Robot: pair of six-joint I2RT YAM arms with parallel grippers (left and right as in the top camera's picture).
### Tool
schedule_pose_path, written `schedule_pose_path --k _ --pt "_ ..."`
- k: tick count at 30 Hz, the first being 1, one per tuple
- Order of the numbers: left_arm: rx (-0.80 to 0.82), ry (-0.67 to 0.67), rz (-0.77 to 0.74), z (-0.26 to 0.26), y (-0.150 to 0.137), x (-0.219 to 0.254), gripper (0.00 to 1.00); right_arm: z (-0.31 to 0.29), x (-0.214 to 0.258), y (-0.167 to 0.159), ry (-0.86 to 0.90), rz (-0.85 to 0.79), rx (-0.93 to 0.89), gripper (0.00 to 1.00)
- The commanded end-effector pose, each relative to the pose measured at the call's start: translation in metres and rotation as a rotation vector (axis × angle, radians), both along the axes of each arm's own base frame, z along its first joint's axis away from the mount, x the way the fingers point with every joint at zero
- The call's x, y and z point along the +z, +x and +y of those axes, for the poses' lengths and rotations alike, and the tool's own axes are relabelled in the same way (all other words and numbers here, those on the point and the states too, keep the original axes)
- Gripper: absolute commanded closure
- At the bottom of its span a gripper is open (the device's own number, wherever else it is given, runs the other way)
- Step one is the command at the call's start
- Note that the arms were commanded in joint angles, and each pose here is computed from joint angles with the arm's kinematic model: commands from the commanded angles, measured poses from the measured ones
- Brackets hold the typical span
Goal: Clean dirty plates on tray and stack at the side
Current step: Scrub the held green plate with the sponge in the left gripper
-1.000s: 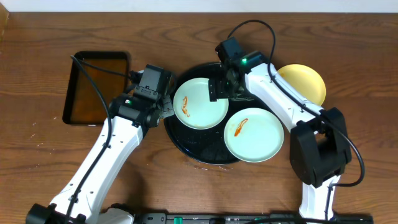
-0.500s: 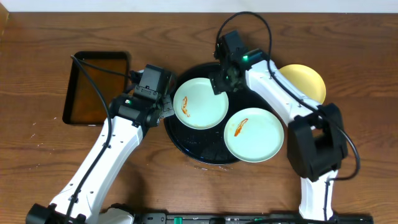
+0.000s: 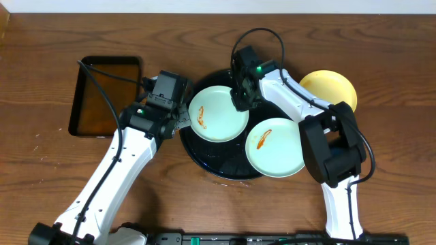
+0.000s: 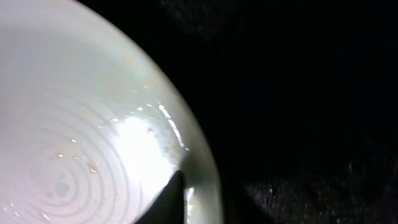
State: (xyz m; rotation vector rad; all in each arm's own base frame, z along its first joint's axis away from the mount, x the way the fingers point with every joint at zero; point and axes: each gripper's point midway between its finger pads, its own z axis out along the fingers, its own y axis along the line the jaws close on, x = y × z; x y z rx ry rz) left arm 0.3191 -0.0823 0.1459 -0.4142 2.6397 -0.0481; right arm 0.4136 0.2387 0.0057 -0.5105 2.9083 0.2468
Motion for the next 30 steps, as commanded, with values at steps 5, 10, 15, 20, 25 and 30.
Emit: schedule_pose_path --k 5,10,15,20,25,30 --pt "-0.020 -0.057 0.030 -0.012 0.000 -0.010 0.92 0.000 -0.011 -0.012 -0.012 0.070 -0.051 0.99" --pt "-0.040 -0.095 0.035 -0.025 0.011 -0.021 0.92 -0.001 -0.011 -0.017 -0.018 0.091 -0.077 0.99" --pt "-0.117 -0.248 0.080 -0.063 0.027 -0.047 0.92 0.002 -0.011 -0.013 -0.005 0.081 -0.127 0.99" --pt "-0.135 -0.304 0.109 -0.083 0.042 -0.080 0.92 0.003 -0.010 -0.009 0.003 0.069 -0.153 0.98" --pt "-0.066 -0.370 0.148 -0.095 0.054 -0.114 0.92 0.002 -0.011 -0.006 0.000 0.063 -0.179 0.98" --pt "-0.114 -0.442 0.168 -0.115 0.055 -0.125 0.92 -0.004 -0.013 -0.005 -0.032 0.049 -0.207 0.98"
